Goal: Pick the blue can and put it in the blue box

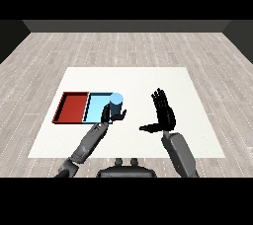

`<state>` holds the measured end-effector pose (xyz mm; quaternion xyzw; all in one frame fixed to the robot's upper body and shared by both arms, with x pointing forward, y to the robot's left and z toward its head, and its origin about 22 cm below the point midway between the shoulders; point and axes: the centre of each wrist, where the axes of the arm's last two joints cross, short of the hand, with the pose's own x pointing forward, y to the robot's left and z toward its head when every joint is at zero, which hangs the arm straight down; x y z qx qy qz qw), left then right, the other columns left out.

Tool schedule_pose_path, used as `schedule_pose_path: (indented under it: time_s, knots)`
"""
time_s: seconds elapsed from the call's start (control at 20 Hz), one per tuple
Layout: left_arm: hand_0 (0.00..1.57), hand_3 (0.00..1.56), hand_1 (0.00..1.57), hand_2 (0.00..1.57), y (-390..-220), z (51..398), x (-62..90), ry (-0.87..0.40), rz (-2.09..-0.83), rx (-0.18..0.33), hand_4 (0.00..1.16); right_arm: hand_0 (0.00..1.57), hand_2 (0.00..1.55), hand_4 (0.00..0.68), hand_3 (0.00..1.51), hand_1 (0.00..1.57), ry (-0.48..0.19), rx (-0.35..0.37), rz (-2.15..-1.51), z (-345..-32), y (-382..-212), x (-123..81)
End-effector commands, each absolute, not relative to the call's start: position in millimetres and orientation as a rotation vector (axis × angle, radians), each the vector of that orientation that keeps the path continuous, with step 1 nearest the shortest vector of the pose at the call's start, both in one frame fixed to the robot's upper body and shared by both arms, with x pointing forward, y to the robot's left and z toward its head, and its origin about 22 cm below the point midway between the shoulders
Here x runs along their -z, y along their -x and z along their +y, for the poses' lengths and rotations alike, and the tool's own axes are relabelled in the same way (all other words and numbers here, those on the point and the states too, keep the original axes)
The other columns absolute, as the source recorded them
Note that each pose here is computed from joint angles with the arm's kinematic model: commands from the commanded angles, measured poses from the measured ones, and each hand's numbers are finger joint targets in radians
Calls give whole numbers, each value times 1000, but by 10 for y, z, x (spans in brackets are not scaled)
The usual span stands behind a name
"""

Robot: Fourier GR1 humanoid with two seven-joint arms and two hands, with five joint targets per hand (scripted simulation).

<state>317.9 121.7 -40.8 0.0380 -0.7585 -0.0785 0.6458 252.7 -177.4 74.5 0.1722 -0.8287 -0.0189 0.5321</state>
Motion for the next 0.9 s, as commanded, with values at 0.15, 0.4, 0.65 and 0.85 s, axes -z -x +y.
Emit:
schedule_pose_path:
  time_s: [0.15,0.4,0.65,0.85]
  knots:
    - [1571,1503,1571,1571,-3379,1832,336,-233,-1671,166,1134,0,0,0,0,0,-275,152,-2012,-2366,-2313,-914]
    - [1571,1498,1571,1571,-3516,2412,402,-353,-1501,74,1108,0,0,0,0,0,-246,165,-2000,-2317,-2369,-712]
    - [1571,1517,1571,1571,-3662,2713,391,-447,-1369,52,1068,0,0,0,0,0,-243,175,-1988,-2215,-2684,-758]
    - [1571,1486,1571,1571,-3781,2802,407,-537,-1260,91,1051,0,0,0,0,0,-205,152,-1969,-2323,-2557,-544]
